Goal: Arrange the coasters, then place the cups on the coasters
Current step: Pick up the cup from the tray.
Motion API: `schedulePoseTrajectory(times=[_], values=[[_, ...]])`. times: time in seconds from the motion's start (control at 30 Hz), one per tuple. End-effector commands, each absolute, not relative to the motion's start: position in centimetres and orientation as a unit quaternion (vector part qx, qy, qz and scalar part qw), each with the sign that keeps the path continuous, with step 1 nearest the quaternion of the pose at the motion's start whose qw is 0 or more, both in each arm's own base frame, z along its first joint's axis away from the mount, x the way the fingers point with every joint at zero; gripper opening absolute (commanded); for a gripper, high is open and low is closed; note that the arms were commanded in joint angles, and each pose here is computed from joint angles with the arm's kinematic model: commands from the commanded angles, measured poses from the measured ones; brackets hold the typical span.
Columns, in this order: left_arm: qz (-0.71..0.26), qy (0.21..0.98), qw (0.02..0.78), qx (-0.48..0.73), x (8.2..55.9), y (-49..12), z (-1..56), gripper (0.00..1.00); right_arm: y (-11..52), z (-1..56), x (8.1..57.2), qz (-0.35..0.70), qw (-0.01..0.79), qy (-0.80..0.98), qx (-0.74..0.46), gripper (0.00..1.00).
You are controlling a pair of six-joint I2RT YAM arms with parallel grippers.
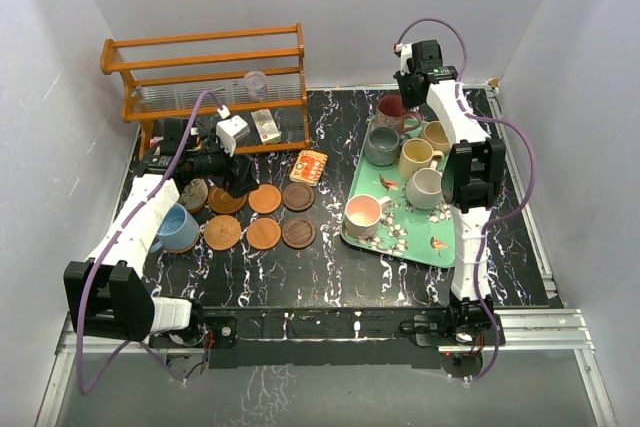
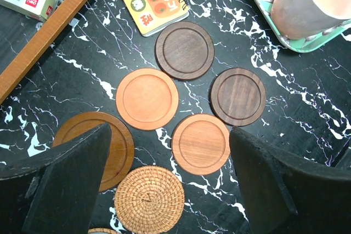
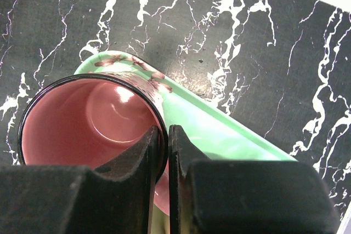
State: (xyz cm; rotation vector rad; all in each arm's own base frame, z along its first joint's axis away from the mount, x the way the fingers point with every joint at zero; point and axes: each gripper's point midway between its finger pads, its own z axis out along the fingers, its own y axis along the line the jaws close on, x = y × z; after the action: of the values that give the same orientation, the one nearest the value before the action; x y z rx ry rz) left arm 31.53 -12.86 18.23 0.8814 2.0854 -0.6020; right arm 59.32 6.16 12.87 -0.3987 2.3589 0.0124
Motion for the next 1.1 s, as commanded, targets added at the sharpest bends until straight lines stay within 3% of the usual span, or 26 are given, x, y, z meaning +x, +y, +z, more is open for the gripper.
schedulePoseTrajectory(times=[0.0,0.23,0.5,0.7,0.9,1.07], values=[[-0.239,0.807,0.399,0.364,31.1,-13.4,18.9,0.88,6.2,15.4,57.6,0.011,0.367,0.923,-0.116,0.1],[-0.241,0.806,0.395,0.37,30.9,-13.6,18.8,0.9,5.7,14.8,56.7,0.002,0.356,0.927,-0.115,0.13],[-0.243,0.807,0.391,0.369,30.7,-13.6,18.5,0.92,5.9,15.0,58.7,-0.008,0.375,0.911,-0.17,0.35],[-0.243,0.809,0.387,0.37,30.9,-13.7,18.3,0.93,6.3,14.5,59.8,-0.009,0.381,0.897,-0.224,0.41],[-0.239,0.812,0.384,0.369,30.9,-13.5,17.9,0.94,7.0,13.7,60.4,0.001,0.378,0.887,-0.266,0.41],[-0.238,0.814,0.382,0.368,31.1,-13.5,17.7,0.95,7.2,13.8,61.2,-0.003,0.387,0.878,-0.283,0.32]])
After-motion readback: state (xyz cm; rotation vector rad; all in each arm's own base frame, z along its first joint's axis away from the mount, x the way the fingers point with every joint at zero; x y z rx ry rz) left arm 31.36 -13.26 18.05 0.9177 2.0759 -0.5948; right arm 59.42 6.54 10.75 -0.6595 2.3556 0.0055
